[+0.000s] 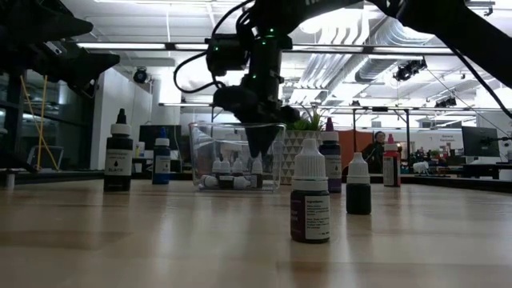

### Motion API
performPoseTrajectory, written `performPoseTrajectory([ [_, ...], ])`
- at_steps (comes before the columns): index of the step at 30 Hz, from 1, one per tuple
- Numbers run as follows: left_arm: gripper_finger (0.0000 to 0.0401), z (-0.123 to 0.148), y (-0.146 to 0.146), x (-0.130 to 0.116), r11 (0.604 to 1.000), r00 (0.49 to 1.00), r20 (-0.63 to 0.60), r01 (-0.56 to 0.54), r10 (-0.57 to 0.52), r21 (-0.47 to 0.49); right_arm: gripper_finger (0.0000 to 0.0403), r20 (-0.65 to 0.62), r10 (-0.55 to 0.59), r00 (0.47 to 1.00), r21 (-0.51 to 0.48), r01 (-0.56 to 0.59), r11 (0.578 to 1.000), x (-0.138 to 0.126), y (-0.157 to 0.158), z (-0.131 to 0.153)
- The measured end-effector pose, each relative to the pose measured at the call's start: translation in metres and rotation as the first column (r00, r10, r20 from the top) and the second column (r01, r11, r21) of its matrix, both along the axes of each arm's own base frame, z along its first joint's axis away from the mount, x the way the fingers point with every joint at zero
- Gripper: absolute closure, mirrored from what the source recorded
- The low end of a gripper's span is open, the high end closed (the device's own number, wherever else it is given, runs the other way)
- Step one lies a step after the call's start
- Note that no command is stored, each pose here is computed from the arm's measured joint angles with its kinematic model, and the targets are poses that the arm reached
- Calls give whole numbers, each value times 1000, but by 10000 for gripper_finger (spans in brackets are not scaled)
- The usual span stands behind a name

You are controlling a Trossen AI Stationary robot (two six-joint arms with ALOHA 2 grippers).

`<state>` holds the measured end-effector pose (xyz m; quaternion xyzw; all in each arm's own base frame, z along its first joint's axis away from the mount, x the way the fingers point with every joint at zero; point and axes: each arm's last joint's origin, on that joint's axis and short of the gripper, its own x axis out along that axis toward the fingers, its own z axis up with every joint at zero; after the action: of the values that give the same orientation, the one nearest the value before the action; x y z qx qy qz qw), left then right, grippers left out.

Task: Pick & Place food coloring
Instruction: Put the small black food coloring bottle into the transparent bin

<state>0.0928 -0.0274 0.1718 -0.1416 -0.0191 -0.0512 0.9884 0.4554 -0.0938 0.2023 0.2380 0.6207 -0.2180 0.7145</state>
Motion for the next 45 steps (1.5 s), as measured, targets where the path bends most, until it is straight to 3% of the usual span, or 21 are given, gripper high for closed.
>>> performPoseTrajectory([
  [15,130,0,0,0,1000,1000,0,0,0,0,339,-5,-160,987,78,160,984,3,1,-7],
  [36,130,0,0,0,1000,1000,0,0,0,0,333,-10,-183,983,103,183,978,4,1,-11],
  [45,130,0,0,0,1000,1000,0,0,0,0,299,3,-176,984,129,174,976,6,2,-11],
])
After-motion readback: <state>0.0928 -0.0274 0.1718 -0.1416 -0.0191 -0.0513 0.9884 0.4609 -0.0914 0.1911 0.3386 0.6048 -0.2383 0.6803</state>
